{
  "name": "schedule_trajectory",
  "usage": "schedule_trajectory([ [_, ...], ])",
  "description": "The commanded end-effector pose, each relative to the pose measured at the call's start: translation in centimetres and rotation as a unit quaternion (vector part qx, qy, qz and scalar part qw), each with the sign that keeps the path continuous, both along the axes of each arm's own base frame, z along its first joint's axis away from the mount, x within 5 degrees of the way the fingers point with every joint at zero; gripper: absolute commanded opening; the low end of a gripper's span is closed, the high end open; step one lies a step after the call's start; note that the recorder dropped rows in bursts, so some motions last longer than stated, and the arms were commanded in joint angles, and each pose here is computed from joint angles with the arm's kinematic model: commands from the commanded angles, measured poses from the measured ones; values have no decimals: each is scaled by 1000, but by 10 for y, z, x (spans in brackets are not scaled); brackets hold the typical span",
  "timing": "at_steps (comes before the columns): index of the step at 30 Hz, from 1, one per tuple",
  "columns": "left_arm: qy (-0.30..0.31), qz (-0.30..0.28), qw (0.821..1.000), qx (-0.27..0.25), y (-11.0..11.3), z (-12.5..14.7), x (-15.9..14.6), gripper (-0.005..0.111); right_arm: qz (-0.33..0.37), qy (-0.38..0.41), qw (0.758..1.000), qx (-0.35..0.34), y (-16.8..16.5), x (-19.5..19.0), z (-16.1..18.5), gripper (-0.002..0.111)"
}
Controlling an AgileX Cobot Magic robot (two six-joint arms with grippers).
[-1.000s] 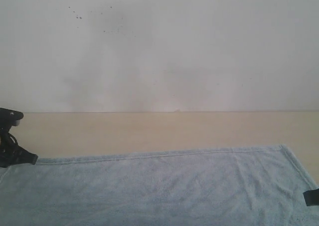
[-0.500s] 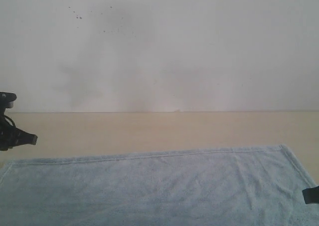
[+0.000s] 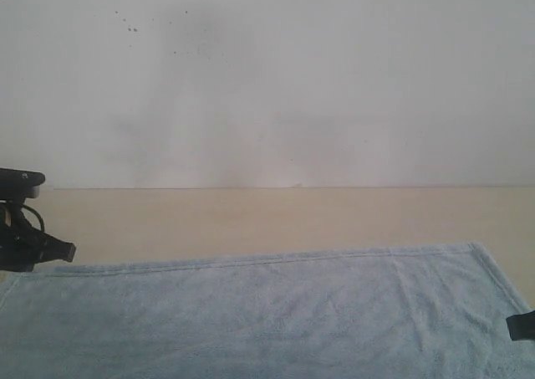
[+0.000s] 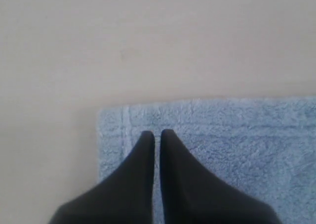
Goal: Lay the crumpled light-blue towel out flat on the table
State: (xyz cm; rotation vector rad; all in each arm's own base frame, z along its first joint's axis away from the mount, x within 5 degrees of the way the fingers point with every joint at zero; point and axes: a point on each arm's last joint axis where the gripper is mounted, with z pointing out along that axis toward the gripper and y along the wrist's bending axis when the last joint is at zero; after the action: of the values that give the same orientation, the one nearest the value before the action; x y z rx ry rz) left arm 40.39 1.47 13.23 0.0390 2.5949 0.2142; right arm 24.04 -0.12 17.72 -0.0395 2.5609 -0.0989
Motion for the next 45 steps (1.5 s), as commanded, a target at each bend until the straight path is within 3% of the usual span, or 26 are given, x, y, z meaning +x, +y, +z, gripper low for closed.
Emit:
schedule_trajectory([
  [1, 28, 4, 1000, -3, -2, -17, -3, 4, 1, -4, 1000, 0, 0, 0, 0, 0],
  [16, 28, -37, 999, 13, -1, -45, 3, 4, 1, -1, 1000, -1, -1, 0, 0, 0],
  [23, -1, -3, 1000, -2, 20, -40, 11, 4, 1, -1, 1000, -1, -1, 0, 0, 0],
  [32, -106, 8, 993, -50, 16, 14, -4, 4, 16, -97, 995, 13, 3, 3, 23, 0],
  [39, -164, 33, 982, -91, 9, 56, -56, 4, 49, -247, 967, 28, 8, -34, 52, 0],
  [45, -220, 12, 970, -101, -7, 98, -116, 4, 35, -351, 933, 70, 10, -73, 70, 0],
])
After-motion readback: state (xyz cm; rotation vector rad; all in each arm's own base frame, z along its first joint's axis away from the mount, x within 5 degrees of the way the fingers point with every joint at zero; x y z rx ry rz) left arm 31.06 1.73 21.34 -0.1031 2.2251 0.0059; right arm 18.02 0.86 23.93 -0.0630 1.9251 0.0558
